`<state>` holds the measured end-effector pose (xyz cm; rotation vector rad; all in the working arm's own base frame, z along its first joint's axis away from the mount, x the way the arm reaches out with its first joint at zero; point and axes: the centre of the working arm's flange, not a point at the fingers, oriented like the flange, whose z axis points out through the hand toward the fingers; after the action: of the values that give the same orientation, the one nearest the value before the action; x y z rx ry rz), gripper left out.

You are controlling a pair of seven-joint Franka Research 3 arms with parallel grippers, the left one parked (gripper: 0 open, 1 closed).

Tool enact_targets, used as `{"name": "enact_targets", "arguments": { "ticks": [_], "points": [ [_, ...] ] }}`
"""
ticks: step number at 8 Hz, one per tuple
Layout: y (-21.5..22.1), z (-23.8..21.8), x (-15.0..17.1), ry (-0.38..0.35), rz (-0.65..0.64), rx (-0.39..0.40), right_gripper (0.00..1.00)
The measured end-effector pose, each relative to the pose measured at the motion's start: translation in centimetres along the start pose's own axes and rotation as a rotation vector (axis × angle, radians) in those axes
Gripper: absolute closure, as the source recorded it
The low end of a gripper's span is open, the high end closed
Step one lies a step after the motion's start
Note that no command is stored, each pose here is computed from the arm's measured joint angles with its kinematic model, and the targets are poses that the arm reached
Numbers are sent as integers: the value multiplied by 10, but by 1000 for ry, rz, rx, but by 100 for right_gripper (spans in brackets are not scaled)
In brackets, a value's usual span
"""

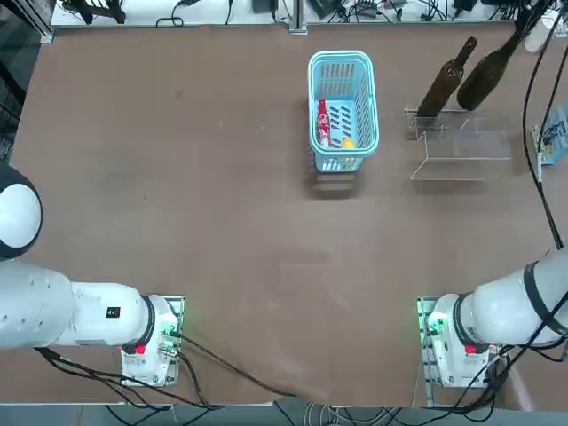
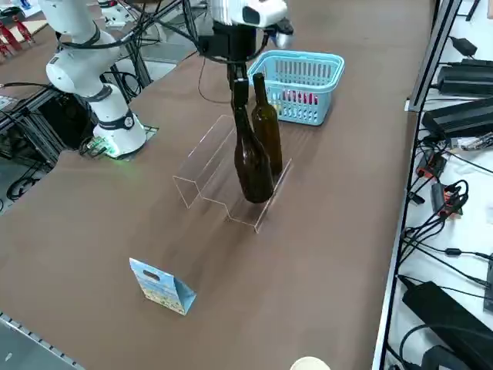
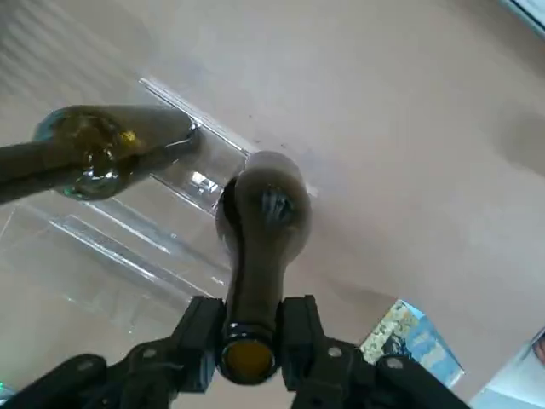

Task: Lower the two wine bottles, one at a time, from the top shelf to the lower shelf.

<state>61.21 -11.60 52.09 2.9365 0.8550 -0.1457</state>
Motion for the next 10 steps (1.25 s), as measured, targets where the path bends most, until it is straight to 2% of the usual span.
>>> {"name": "enact_targets", "arguments": {
  "ticks": [8, 9, 10],
  "points": [
    [4, 44, 13, -62, 9, 40, 60],
    [4, 44, 13, -63, 18, 40, 57],
    [4, 43, 13, -62, 20, 39, 43]
  ]
}}
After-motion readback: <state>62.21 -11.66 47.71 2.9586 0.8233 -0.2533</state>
